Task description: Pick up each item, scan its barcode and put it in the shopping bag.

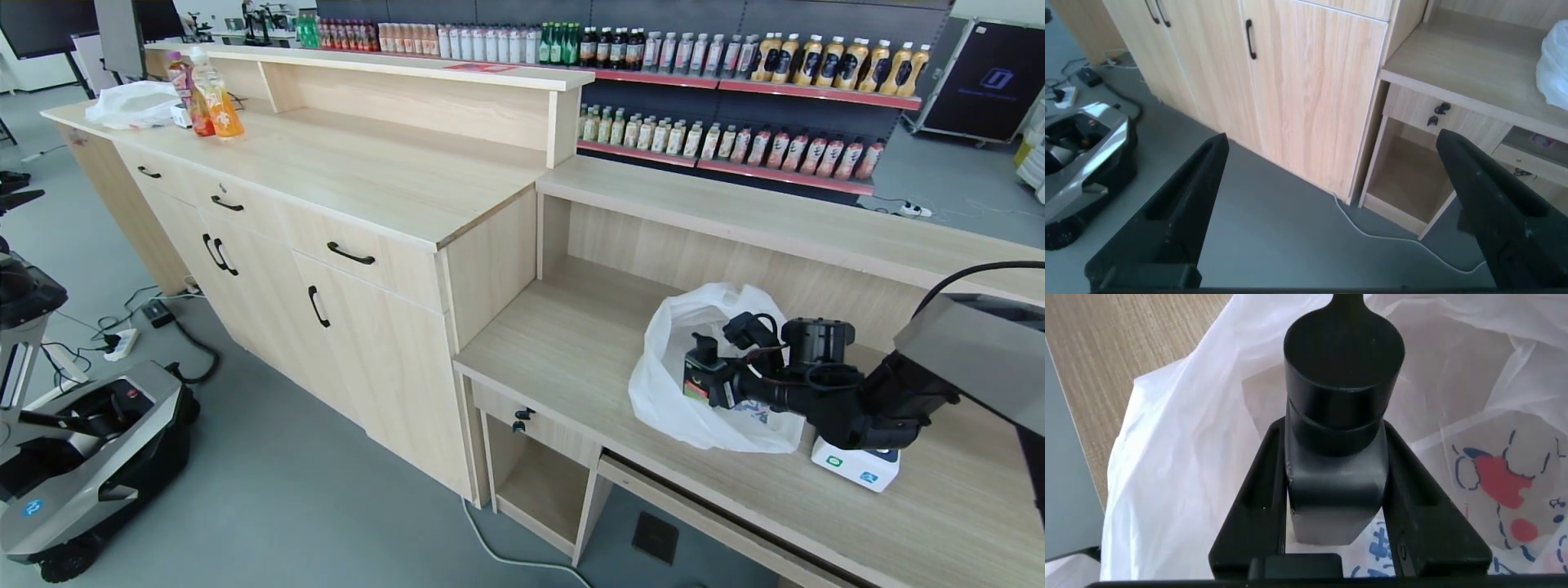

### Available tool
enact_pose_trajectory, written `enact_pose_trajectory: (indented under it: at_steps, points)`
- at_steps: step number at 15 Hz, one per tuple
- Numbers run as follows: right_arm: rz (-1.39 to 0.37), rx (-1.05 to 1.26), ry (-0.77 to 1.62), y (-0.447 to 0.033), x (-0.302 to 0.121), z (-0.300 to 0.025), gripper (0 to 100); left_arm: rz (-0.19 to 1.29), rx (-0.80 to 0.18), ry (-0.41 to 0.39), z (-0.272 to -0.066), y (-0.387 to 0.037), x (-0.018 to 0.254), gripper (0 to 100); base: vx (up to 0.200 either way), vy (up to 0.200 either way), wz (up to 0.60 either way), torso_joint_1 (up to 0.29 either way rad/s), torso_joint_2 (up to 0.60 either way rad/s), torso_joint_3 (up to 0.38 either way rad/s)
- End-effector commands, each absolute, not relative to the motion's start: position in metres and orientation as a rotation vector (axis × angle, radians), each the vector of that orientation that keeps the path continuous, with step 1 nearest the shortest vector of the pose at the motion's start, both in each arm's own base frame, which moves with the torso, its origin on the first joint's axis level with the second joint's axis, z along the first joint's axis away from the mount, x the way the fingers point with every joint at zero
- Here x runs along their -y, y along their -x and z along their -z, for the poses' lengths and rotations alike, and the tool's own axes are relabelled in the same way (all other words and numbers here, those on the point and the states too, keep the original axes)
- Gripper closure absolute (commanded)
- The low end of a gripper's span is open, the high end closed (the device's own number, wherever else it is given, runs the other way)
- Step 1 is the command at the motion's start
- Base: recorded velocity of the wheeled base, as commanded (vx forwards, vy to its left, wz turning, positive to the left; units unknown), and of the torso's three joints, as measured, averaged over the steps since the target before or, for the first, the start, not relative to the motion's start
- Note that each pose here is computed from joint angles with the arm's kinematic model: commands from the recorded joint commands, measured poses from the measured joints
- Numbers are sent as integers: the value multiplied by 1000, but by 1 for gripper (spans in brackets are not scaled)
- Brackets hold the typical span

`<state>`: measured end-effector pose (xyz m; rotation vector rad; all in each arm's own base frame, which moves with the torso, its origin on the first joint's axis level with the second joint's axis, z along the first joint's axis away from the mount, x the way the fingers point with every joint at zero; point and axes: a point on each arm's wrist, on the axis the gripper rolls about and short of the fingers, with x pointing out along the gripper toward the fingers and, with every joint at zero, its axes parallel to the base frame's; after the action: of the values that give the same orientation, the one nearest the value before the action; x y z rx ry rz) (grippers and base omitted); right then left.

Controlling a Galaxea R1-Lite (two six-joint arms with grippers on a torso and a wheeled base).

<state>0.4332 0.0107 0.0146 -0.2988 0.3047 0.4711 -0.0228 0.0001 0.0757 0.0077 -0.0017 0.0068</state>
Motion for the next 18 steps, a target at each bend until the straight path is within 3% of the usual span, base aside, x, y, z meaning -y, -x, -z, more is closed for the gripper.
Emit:
enact_pose_trajectory:
  at_steps: [1,9,10,13,18]
  points:
    - [-467,-304,299,-438,-9,-9,100,-8,1,-9,-76,23,0,0,0,0,0,0,0,0]
    - [-455,-344,278,-435,-2,0,100,-8,0,-8,-75,23,0,0,0,0,0,0,0,0]
    - [-455,-349,277,-433,-2,1,0,-8,2,-8,-76,23,0,0,0,0,0,0,0,0]
    - [-441,-326,243,-428,-1,-17,0,-8,2,-8,-76,23,0,0,0,0,0,0,0,0]
    - [-410,-172,257,-396,3,-105,0,-8,3,-8,-76,23,0,0,0,0,0,0,0,0]
